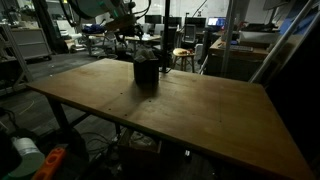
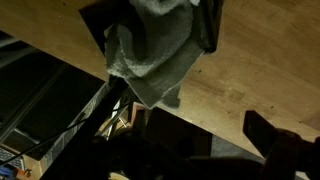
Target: Put the white towel in the black box
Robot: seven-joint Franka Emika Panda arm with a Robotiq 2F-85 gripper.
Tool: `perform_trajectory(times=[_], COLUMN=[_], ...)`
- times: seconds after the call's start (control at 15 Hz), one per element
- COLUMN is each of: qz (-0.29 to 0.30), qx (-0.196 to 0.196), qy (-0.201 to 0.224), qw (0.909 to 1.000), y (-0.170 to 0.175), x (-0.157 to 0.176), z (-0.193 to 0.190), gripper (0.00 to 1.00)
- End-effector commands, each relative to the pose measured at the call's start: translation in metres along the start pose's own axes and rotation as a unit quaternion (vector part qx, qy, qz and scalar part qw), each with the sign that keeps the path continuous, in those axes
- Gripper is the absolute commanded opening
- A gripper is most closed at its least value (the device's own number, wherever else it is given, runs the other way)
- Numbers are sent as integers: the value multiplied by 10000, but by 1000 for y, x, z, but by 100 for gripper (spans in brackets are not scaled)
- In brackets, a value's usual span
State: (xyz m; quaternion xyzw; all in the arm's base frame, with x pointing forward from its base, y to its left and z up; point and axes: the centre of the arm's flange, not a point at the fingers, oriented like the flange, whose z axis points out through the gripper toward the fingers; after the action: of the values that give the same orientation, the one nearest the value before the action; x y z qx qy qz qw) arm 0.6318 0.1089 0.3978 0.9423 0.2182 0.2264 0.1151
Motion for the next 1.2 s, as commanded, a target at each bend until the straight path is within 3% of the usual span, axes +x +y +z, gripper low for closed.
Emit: perform_trajectory(times=[0.0, 0.6, 0.67, 0.8, 1.13], qz=[-69, -14, -10, -21, -63], qx=[-142, -228, -239, -241, -265], qy=[141, 41, 50, 52, 86], qw=[9998, 9997, 9997, 9997, 9996], y=[13, 37, 38, 38, 38], x=[14, 3, 3, 4, 7], z=[12, 39, 41, 44, 44], gripper=[100, 98, 74, 70, 30])
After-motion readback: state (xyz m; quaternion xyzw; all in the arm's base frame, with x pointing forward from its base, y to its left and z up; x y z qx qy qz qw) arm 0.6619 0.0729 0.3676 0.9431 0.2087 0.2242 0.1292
